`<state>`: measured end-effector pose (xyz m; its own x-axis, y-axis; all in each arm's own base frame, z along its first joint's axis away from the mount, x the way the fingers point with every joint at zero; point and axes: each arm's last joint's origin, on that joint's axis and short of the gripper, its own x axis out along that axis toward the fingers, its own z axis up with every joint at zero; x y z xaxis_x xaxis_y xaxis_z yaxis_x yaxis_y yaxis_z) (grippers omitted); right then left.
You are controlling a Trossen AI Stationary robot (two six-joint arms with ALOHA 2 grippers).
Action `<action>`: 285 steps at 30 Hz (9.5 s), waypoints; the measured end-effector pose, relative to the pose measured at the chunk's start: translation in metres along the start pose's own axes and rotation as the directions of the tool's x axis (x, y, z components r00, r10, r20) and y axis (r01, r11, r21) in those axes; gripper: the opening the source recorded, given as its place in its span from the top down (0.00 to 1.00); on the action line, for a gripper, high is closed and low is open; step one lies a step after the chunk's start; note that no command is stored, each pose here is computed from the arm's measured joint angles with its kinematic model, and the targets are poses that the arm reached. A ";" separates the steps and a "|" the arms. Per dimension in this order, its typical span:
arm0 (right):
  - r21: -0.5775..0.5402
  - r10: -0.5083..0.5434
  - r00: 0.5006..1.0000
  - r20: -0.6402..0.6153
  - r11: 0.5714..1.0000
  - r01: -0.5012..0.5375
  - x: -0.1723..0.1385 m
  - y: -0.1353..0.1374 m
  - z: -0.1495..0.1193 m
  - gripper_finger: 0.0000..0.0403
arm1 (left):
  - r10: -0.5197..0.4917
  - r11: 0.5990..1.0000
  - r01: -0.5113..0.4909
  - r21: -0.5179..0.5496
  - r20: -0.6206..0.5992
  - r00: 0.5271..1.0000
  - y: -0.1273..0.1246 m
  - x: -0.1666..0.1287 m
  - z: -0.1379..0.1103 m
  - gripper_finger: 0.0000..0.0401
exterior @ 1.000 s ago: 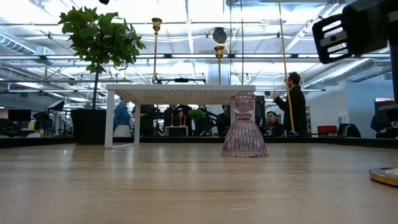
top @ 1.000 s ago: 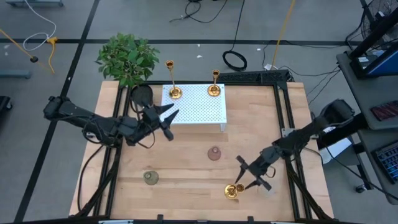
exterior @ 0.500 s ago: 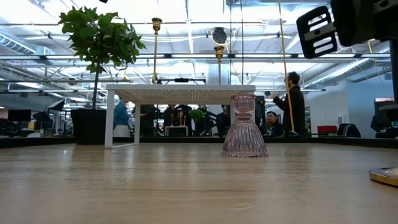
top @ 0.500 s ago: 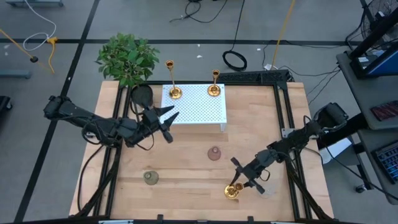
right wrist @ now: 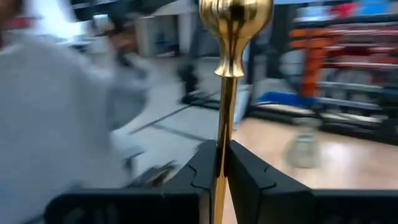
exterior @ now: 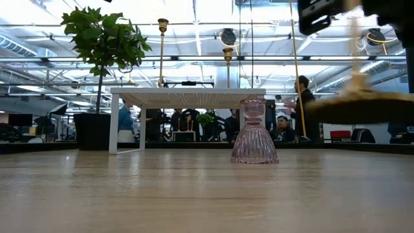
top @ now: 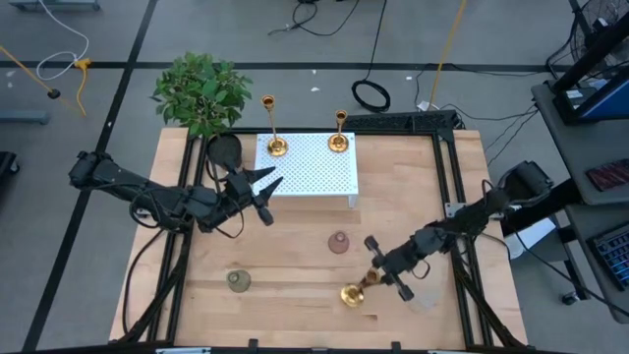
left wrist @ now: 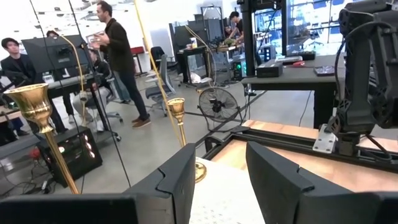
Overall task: Pick & Place candle stick holders
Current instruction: Put the gold candle holder on the shelf, then put the pink candle holder on the shelf
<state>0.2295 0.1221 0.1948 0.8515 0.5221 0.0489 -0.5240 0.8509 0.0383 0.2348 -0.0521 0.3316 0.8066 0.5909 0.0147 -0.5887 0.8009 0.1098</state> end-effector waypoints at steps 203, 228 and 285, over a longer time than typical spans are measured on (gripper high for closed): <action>0.098 -0.457 0.839 -0.296 0.859 0.502 -0.015 -0.081 -0.072 0.34 | -0.205 0.966 0.240 0.101 -0.269 0.941 -0.024 -0.071 -0.059 0.63; 0.076 -0.523 0.788 -0.325 0.816 0.573 -0.005 -0.096 -0.085 0.68 | -0.204 0.958 0.251 0.140 -0.282 0.938 -0.023 -0.065 -0.060 0.63; 0.002 -0.771 0.610 -0.184 0.621 0.784 -0.065 -0.200 0.045 0.57 | -0.212 0.959 0.252 0.130 -0.260 0.942 -0.024 -0.065 -0.056 0.63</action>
<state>0.2779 -0.0843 0.2289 0.9273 -0.3264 -0.1831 0.3425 0.9373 0.0641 0.1936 -0.1041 0.2719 0.8711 0.4118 -0.2675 -0.3542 0.9042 0.2385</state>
